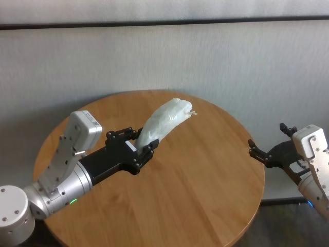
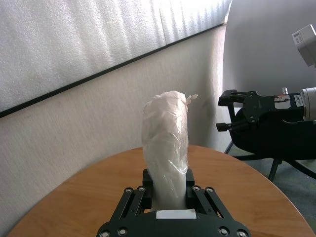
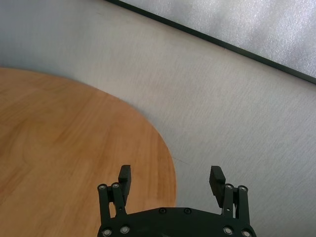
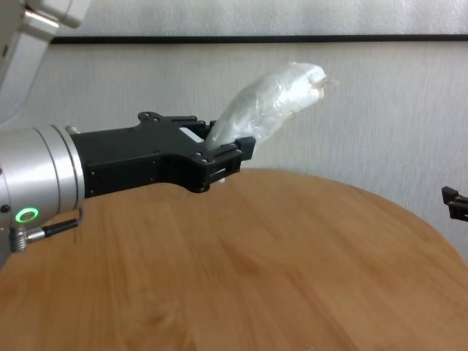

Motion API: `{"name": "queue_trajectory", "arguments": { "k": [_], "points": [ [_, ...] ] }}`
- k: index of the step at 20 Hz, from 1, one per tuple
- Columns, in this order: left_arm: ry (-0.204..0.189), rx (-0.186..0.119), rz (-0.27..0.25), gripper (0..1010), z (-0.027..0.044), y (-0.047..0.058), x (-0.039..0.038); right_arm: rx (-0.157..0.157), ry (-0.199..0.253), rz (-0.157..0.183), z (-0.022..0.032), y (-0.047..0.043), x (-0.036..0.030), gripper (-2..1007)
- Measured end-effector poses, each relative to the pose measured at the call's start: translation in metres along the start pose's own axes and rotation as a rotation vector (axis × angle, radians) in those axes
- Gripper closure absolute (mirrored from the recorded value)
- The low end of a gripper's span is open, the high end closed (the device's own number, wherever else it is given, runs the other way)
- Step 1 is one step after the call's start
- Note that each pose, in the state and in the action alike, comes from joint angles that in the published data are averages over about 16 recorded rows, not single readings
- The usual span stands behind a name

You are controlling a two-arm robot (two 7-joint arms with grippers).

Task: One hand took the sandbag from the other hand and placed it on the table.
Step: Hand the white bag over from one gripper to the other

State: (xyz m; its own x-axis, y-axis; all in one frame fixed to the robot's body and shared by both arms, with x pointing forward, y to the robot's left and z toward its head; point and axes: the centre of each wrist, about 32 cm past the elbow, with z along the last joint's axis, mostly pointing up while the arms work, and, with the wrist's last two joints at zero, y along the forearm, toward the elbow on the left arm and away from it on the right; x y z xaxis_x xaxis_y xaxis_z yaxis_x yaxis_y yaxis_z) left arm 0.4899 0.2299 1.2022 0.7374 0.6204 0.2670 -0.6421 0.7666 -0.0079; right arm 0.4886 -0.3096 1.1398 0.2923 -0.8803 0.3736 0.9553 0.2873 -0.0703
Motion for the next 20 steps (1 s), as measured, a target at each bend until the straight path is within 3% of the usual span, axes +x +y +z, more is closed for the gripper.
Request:
{"name": "queue_trajectory", "arguments": {
  "k": [20],
  "points": [
    [0.000, 0.000, 0.000, 625, 0.0000, 0.0000, 0.0000, 0.000, 0.000, 0.000, 0.0000, 0.0000, 0.0000, 4]
  ]
}}
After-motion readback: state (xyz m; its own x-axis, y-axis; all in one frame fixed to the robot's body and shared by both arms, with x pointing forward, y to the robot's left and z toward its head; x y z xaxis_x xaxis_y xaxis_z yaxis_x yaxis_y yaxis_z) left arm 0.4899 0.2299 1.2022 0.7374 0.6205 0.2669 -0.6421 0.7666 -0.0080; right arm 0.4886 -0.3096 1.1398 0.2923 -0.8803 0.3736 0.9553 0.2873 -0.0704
